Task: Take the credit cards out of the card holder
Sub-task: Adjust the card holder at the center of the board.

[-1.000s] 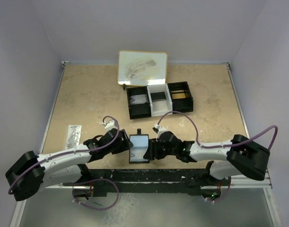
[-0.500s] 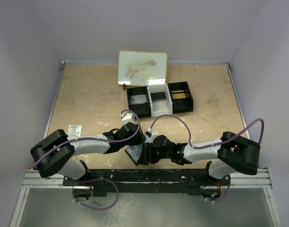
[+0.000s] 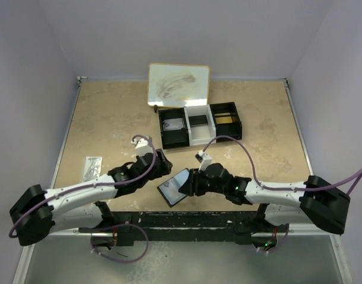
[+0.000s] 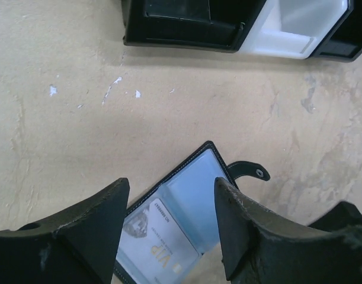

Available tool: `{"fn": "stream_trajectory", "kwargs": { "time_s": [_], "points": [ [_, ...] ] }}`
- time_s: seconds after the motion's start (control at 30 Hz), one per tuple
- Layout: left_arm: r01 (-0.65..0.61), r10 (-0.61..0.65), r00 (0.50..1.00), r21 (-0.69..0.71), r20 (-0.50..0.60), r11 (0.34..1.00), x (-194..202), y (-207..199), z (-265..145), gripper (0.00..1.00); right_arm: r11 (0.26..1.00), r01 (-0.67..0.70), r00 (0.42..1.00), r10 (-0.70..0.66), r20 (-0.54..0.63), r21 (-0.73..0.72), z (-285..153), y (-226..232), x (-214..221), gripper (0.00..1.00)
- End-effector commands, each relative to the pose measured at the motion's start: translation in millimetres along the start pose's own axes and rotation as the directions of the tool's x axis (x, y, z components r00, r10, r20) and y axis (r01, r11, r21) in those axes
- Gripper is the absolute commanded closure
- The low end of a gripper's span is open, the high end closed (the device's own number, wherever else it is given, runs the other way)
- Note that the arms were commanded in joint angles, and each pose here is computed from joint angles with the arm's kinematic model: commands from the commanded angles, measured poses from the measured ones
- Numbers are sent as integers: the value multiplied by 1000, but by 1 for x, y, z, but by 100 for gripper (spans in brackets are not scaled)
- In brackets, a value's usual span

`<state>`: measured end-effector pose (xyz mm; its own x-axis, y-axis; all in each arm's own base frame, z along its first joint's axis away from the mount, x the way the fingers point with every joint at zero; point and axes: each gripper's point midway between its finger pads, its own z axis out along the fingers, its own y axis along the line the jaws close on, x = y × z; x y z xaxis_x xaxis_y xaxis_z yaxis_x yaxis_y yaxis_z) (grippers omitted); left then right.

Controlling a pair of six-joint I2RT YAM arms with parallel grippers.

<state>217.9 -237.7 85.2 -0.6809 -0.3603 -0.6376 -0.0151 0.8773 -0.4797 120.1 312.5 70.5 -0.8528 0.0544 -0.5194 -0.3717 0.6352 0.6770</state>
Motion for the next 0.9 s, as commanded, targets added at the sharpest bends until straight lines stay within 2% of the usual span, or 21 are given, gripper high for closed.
{"fn": "stream_trajectory", "kwargs": {
  "time_s": [0.0,0.13,0.27,0.4,0.63,0.87],
  "points": [
    [62,-64,998,-61,-20,996,12,32,-17,44,993,74,997,-73,7,-94,6,11,-20,61],
    [98,-94,985,25,-141,995,41,23,-27,54,982,139,989,-144,-37,-128,18,16,-24,64],
    [104,-90,980,71,-179,992,52,7,-38,62,985,147,982,-157,-103,-92,31,4,-16,69],
    [82,-72,978,46,-196,996,63,3,-44,69,986,147,978,-157,-135,-83,34,-4,-9,71],
    [12,-12,977,0,-215,1000,88,-4,-39,72,988,145,976,-152,-154,-59,35,-18,-2,71],
    [-70,51,981,-98,-186,993,93,3,-31,75,991,136,975,-136,-175,-9,39,-35,3,71]
  ]
}}
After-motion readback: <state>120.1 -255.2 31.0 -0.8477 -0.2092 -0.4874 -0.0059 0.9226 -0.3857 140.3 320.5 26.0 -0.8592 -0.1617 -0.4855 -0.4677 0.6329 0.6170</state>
